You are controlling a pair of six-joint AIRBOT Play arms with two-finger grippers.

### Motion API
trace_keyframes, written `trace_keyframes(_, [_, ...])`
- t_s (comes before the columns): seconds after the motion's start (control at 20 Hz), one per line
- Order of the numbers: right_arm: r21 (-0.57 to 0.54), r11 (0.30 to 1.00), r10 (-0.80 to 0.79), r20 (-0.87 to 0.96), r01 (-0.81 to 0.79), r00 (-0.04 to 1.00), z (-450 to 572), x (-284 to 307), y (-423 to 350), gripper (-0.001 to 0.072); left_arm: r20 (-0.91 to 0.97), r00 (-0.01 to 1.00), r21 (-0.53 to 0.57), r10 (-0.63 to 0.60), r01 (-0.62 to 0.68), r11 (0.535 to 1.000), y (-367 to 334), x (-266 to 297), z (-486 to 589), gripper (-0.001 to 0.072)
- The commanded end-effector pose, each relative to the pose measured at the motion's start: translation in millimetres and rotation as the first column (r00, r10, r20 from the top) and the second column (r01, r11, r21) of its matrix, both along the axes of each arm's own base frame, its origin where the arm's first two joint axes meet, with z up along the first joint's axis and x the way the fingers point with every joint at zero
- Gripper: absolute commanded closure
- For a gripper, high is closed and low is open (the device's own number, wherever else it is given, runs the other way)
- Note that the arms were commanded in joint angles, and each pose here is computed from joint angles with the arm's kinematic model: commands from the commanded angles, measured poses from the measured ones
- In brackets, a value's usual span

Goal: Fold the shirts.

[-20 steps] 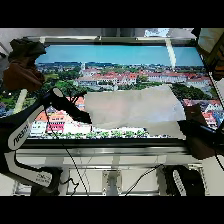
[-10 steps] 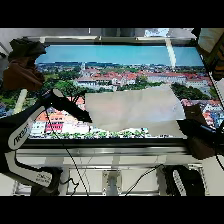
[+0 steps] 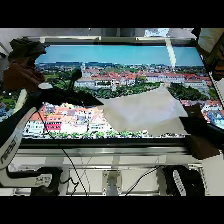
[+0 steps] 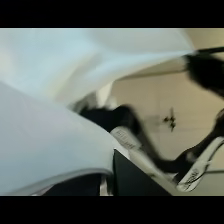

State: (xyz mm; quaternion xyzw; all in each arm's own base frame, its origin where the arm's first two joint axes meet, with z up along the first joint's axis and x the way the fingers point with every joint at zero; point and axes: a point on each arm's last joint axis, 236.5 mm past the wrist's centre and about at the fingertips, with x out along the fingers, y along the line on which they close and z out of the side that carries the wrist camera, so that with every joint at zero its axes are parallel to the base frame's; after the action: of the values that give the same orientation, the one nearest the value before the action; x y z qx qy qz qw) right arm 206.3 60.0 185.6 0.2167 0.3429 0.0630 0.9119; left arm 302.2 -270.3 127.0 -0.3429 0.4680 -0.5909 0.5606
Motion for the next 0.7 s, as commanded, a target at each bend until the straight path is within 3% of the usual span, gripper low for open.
trace_keyframes(0.0, [-0.068, 0.997, -0.01, 0.171, 0.022, 0.985, 68.0, -9.6, -9.4, 0.0685, 0.18, 0.971, -0.173, 0.155, -0.124, 0.977, 0.9, -2.7, 100.5, 0.0696])
trace_keyframes(0.15, [-0.153, 0.986, -0.004, 0.364, 0.064, 0.931, 145.9, -37.1, -18.6, 0.0685, 0.408, 0.859, -0.229, 0.309, -0.232, 0.945, 14.3, -32.3, 177.3, 0.0696])
trace_keyframes(0.3, [-0.229, 0.966, 0.01, 0.49, 0.118, 0.871, 199.8, -73.4, -26.6, 0.0685, 0.631, 0.59, -0.278, 0.503, -0.434, 0.857, 48.6, -62.1, 244.7, 0.0697])
trace_keyframes(0.4, [-0.253, 0.956, 0.024, 0.568, 0.148, 0.822, 230.2, -95.0, -27.7, 0.0686, 0.742, 0.324, -0.286, 0.587, -0.638, 0.715, 91.5, -74.9, 273.1, 0.0697])
trace_keyframes(0.5, [-0.279, 0.938, 0.018, 0.637, 0.208, 0.77, 255.6, -109.0, -36.4, 0.0687, 0.76, 0.113, -0.312, 0.64, -0.8, 0.512, 145.9, -91.5, 292.5, 0.0698])
trace_keyframes(0.6, [-0.305, 0.92, 0.029, 0.678, 0.245, 0.734, 271.7, -106.5, -41.9, 0.0688, 0.77, 0.041, -0.244, 0.637, -0.903, 0.353, 188.2, -100.4, 283.6, 0.0698])
trace_keyframes(0.65, [-0.325, 0.915, 0.045, 0.673, 0.241, 0.738, 273.1, -96.1, -41.9, 0.0688, 0.782, 0.073, -0.158, 0.619, -0.937, 0.311, 199.7, -97.3, 264.8, 0.0698])
